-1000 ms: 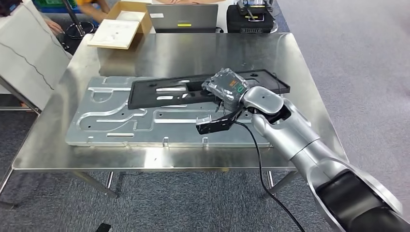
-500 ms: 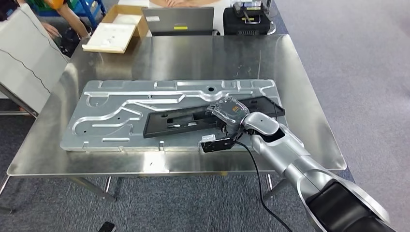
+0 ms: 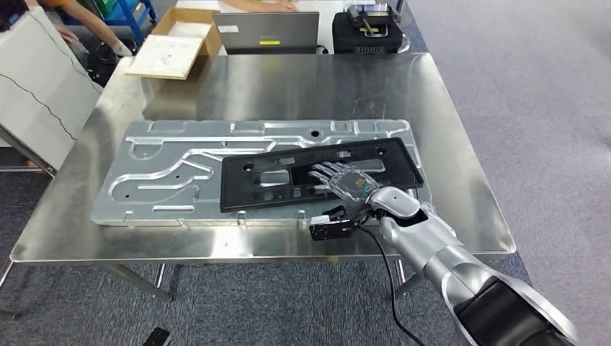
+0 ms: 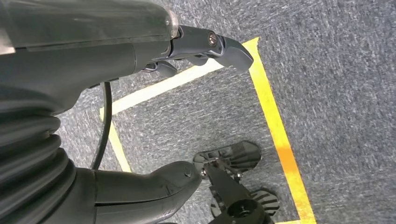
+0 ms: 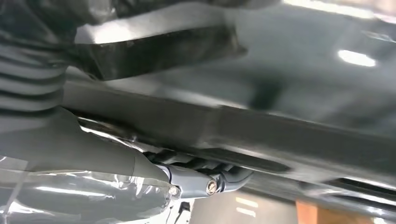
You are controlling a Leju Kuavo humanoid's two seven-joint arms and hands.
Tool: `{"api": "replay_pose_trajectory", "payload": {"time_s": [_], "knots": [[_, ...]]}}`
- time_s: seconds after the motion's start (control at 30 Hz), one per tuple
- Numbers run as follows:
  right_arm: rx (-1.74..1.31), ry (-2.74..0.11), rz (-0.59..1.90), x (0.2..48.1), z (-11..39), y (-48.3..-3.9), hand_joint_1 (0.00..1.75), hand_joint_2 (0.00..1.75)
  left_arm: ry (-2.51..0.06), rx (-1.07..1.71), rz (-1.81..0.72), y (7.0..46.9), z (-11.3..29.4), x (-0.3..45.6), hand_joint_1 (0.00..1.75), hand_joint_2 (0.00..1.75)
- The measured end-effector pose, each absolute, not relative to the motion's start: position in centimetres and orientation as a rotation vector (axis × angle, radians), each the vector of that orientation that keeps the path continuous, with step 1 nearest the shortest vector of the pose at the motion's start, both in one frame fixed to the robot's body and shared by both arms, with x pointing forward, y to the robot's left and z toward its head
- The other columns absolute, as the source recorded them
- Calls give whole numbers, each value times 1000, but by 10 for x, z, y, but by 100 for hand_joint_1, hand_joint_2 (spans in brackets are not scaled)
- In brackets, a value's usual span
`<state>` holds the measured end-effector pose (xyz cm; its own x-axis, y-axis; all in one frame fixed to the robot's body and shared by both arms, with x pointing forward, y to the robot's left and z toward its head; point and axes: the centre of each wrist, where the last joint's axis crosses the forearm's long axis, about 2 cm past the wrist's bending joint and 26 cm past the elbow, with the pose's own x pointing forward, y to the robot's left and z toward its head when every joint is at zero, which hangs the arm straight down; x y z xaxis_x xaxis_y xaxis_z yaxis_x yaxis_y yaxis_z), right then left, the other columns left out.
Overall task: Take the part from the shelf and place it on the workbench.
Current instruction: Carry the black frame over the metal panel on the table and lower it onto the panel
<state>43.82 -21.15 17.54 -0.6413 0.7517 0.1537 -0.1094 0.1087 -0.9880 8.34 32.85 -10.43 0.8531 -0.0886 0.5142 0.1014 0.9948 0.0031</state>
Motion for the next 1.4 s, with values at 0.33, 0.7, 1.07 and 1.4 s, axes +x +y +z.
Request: {"api": "replay_pose_trajectory", "payload": {"time_s": [0.33,0.7,1.07,1.4], "knots": [[-664,-1886,1423,434,179,-212,0,0,-543,-10,-104,329,-104,83,0,0],[-610,-2822,339,344,295,-242,0,0,-575,-14,-78,328,-107,71,0,0],[-795,-3082,2,262,328,-303,0,0,-582,-14,-57,328,-108,60,0,0],[-1182,-2604,94,178,236,-365,0,0,-610,28,77,331,-111,33,0,0]]}}
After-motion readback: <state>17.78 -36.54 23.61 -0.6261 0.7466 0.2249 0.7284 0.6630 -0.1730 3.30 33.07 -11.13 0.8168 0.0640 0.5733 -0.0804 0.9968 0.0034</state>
